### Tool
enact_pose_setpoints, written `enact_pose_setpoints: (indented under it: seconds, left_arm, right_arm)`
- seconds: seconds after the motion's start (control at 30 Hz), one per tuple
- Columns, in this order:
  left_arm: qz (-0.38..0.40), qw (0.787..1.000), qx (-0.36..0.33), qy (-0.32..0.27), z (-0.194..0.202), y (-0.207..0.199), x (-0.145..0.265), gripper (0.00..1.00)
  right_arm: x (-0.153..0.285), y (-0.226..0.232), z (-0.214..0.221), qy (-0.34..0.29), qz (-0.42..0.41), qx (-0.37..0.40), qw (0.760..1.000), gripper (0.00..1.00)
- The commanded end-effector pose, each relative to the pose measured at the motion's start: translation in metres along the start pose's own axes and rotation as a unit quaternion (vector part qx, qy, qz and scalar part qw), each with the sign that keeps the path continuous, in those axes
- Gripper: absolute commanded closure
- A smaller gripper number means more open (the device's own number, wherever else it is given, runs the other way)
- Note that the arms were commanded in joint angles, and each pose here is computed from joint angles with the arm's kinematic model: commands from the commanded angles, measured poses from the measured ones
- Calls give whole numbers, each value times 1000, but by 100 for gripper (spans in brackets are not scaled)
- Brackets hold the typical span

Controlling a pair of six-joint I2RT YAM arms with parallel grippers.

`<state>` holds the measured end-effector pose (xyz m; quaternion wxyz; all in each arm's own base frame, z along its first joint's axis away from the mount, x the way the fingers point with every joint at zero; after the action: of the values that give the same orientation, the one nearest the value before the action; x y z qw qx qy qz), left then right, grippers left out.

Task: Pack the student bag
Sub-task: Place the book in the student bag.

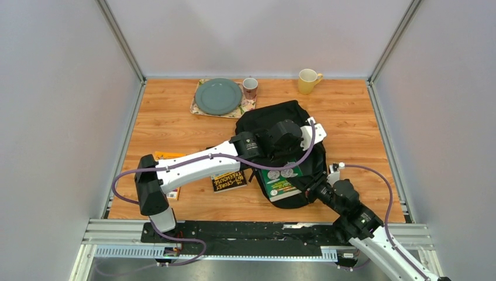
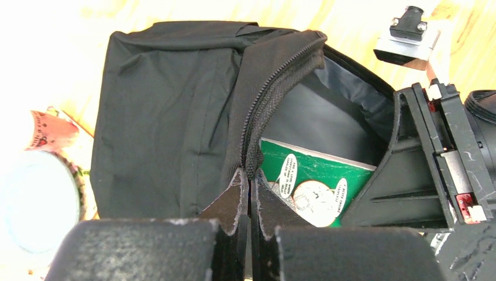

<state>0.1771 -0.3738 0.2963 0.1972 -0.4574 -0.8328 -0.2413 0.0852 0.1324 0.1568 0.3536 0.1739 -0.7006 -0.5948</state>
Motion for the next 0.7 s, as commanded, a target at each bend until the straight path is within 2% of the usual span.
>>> enact_pose_setpoints:
  seconds: [0.0,0.03,0.2,0.27,0.37,0.47,0.53,0.67]
  left_arm:
    - [-41,993,-10,-109,-40,12,39,100]
    - [-43,993,-11,-108,-37,13,39,100]
    - [-48,989,-7,-141,-39,14,53,100]
    - [-51,988,-5,-144,-38,14,55,100]
    - [-54,990,-5,-134,-36,13,50,100]
    - [-53,992,-5,-116,-31,9,38,100]
    - [-49,994,5,-102,-29,5,30,100]
    - [-51,995,22,-79,-23,1,16,100]
  right_arm:
    - [6,51,-9,-42,-125,-13,991,100]
    - [1,48,-13,-64,-115,-17,991,100]
    - [-11,50,-18,-78,-146,-37,986,100]
    - [-16,51,-23,-102,-147,-39,983,100]
    - [-19,64,-30,-123,-153,-22,980,100]
    - [-34,66,-36,-132,-123,-3,984,100]
    - [-49,66,-39,-117,-97,11,988,100]
    - [-70,49,-58,-122,-61,-8,991,100]
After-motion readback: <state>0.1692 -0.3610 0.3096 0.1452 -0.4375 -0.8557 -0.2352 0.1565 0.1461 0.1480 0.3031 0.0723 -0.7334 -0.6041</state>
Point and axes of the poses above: each gripper's point midway between its finger pads, its own x axis back along the fingers, its own y axis along the line the jaws close on, z = x × y, the point moved 9 cm from there along x, back along the fingers, and after that the axes turned 2 degrees about x, right-handed, at the moved point
